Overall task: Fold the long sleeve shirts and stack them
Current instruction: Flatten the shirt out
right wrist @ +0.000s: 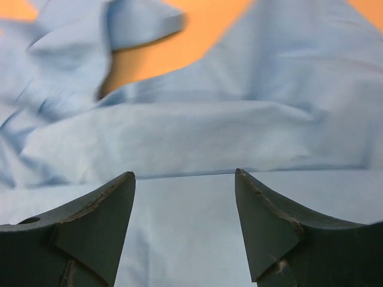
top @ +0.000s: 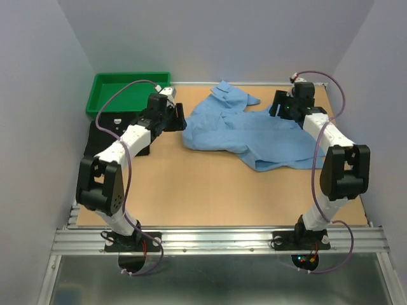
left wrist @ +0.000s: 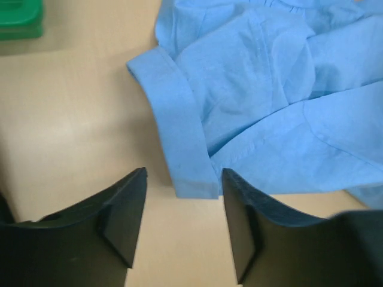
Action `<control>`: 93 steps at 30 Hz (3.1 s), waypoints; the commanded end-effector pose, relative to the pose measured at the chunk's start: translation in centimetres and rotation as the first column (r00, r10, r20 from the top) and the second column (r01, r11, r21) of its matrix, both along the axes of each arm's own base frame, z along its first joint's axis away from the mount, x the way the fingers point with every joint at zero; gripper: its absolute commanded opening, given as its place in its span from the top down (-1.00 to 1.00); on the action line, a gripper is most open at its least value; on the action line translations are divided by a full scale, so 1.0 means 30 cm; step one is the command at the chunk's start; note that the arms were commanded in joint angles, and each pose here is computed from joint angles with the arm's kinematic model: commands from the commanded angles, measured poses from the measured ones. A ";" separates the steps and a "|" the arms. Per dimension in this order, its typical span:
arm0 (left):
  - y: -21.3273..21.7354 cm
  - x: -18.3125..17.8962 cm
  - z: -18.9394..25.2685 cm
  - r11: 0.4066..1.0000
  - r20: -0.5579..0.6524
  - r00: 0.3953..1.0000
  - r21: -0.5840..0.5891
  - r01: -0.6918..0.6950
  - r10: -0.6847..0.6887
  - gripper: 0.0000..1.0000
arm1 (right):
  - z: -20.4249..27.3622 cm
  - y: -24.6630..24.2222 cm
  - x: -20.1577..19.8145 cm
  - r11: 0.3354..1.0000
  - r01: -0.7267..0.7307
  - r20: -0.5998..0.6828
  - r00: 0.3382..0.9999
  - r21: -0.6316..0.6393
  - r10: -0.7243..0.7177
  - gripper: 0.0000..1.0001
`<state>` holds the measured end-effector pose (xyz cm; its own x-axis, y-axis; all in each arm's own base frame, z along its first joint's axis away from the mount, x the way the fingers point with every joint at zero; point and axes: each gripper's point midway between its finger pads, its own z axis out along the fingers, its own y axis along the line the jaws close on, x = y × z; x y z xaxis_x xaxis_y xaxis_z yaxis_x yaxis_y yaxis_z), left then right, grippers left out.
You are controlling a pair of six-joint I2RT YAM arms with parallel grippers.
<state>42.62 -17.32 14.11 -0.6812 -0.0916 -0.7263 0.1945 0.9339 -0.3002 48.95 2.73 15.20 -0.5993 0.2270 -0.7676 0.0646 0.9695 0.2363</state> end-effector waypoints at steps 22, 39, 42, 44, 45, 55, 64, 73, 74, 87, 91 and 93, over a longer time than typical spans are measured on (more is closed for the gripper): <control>0.284 -0.330 0.084 0.976 0.262 0.954 0.120 -0.181 0.145 -0.71 | -0.288 0.252 -0.059 0.673 -0.677 -0.280 0.736 -0.297 0.617 -0.52; 0.296 -0.314 0.077 0.970 0.272 0.950 0.139 -0.198 0.155 -0.71 | -0.351 0.290 -0.027 0.658 -0.714 -0.295 0.699 -0.240 0.651 -0.33; 0.296 -0.312 0.073 0.970 0.269 0.951 0.142 -0.199 0.155 -0.71 | -0.351 0.292 -0.037 0.658 -0.716 -0.298 0.696 -0.233 0.653 -0.01; 0.294 -0.312 0.073 0.970 0.268 0.951 0.141 -0.196 0.153 -0.71 | -0.342 0.290 -0.047 0.657 -0.717 -0.298 0.696 -0.234 0.654 0.18; 0.295 -0.312 0.073 0.970 0.269 0.951 0.142 -0.197 0.153 -0.71 | -0.337 0.288 -0.048 0.657 -0.715 -0.298 0.697 -0.237 0.652 0.37; 0.291 -0.310 0.075 0.972 0.269 0.952 0.139 -0.191 0.149 -0.71 | -0.274 0.279 -0.067 0.661 -0.707 -0.287 0.707 -0.252 0.646 0.99; 0.298 -0.305 0.081 0.968 0.273 0.947 0.137 -0.211 0.168 -0.71 | -0.062 0.344 -0.121 0.684 -0.675 -0.176 0.736 -0.277 0.654 0.99; 0.322 -0.303 0.094 0.954 0.269 0.933 0.113 -0.276 0.238 -0.71 | 0.028 0.599 -0.454 0.626 -0.758 -0.162 0.651 -0.182 0.741 0.99; 0.322 -0.302 0.097 0.954 0.269 0.932 0.109 -0.280 0.243 -0.71 | 0.030 0.624 -0.487 0.618 -0.768 -0.160 0.640 -0.169 0.751 0.99; 0.311 -0.326 0.154 0.955 0.262 0.925 0.035 -0.294 0.275 -0.70 | -0.004 1.075 -1.144 0.366 -0.903 -0.167 0.335 0.224 0.927 0.99; 0.332 -0.349 0.190 0.943 0.253 0.915 0.023 -0.331 0.315 -0.70 | -0.085 1.136 -1.207 0.395 -0.870 -0.201 0.348 0.294 0.916 0.99; 0.337 -0.372 0.202 0.937 0.225 0.913 0.008 -0.350 0.339 -0.70 | -0.112 1.159 -1.239 0.396 -0.869 -0.230 0.338 0.296 0.913 0.99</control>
<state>31.65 -7.78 16.33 -0.4980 -0.1781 -0.8487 -0.0371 0.9822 -0.1843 12.07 35.56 12.51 -0.6099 -0.5921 -0.5268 -0.7917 0.4251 0.4388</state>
